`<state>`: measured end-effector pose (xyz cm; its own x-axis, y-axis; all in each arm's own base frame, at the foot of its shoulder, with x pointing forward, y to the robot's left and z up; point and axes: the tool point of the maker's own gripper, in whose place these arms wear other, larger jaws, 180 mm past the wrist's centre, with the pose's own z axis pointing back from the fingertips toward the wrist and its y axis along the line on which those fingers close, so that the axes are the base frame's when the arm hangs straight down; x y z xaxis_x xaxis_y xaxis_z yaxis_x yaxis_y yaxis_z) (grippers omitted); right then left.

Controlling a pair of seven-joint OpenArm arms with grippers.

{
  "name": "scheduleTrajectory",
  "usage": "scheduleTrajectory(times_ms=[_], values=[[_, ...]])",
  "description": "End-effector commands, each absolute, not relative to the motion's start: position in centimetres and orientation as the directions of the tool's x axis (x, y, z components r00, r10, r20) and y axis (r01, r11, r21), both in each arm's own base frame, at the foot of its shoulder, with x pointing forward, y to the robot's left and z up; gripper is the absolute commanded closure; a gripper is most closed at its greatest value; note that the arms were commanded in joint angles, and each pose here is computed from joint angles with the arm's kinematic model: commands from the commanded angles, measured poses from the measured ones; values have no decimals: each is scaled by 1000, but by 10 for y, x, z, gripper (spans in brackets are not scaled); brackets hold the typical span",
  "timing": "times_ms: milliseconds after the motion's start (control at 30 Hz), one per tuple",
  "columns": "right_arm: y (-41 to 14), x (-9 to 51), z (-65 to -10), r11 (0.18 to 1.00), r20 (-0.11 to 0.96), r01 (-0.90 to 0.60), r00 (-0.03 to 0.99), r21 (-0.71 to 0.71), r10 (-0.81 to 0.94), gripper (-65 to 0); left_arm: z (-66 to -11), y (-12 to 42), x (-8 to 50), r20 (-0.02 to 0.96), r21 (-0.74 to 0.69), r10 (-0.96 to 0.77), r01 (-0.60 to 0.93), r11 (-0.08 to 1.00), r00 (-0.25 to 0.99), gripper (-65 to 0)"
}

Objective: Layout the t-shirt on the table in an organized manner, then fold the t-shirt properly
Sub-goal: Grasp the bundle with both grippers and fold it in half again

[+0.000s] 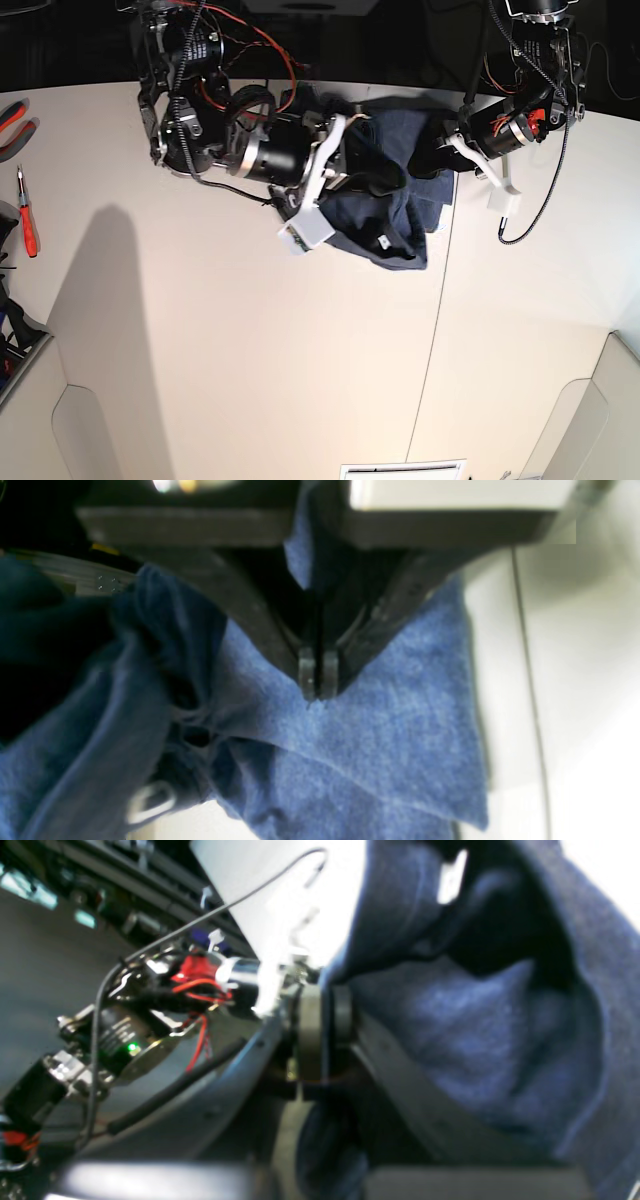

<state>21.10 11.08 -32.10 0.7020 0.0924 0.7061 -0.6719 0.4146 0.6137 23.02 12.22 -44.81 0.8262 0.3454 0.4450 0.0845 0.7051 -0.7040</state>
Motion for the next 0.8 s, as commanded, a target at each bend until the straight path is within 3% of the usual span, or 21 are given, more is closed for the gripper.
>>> scheduleTrajectory(times_ms=[0, 200, 467, 767], values=[[121, 218, -302, 388, 748, -704, 662, 595, 53, 0, -437, 123, 238, 478, -708, 354, 114, 697, 804, 0], [143, 208, -309, 406, 777, -751, 614, 520, 140, 0, -426, 121, 245, 477, -752, 413, 117, 648, 775, 0], [131, 228, -322, 542, 771, -696, 623, 472, 129, 0, -379, 120, 256, 447, -860, 538, 178, 479, 715, 0], [143, 230, -332, 535, 751, -670, 654, 516, 95, 0, -334, 163, 265, 572, -796, 560, 240, 556, 600, 0]])
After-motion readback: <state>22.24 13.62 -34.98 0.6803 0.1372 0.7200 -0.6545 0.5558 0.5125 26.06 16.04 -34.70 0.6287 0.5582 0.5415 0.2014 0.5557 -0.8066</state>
